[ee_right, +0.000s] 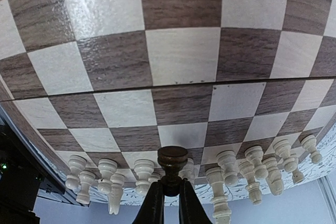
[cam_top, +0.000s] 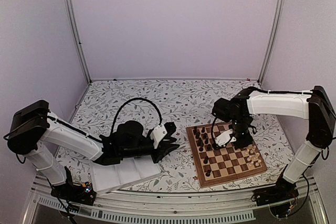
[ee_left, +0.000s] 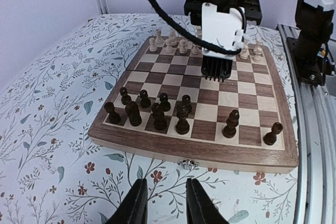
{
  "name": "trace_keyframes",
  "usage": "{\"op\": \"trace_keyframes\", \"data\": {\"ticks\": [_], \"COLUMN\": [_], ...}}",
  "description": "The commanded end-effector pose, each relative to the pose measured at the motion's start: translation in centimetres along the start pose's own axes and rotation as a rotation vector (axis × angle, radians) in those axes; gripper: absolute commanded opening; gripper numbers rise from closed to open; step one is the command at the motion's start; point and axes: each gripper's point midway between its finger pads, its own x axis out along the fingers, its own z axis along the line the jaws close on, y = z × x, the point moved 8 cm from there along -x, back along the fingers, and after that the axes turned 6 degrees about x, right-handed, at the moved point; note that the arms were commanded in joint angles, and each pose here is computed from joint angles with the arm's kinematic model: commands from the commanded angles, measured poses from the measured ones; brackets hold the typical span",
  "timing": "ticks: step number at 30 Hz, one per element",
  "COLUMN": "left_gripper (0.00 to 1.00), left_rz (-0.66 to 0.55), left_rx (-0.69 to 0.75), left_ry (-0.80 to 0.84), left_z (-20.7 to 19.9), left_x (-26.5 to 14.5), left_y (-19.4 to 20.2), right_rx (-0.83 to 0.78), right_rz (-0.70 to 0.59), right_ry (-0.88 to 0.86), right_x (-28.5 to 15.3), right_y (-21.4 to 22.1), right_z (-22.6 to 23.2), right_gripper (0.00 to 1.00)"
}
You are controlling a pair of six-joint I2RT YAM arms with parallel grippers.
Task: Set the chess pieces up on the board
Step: Place the chess piece on the chessboard.
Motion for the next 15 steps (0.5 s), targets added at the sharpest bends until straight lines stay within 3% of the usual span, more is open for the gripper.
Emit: {"op": "trace_keyframes", "data": {"ticks": [1, 15], "left_gripper": [0.28, 0.28], "left_rz": [-0.03, -0.029], "left_rx": [-0.011, -0.023], "left_ry": [-0.013, 0.002], "left_z": [0.4, 0.3], "left_x": [-0.3, 0.0], "left_y": [-0.5, -0.2], "right_rx": [0.032, 0.025], "right_rz": [0.082, 0.208], "right_ry": [-0.009, 0.009], "right_x": [0.2, 0.5], "right_y": [0.3, -1.1], "right_z": [-0.3, 0.0], "right_gripper": [0.1, 0.1]}}
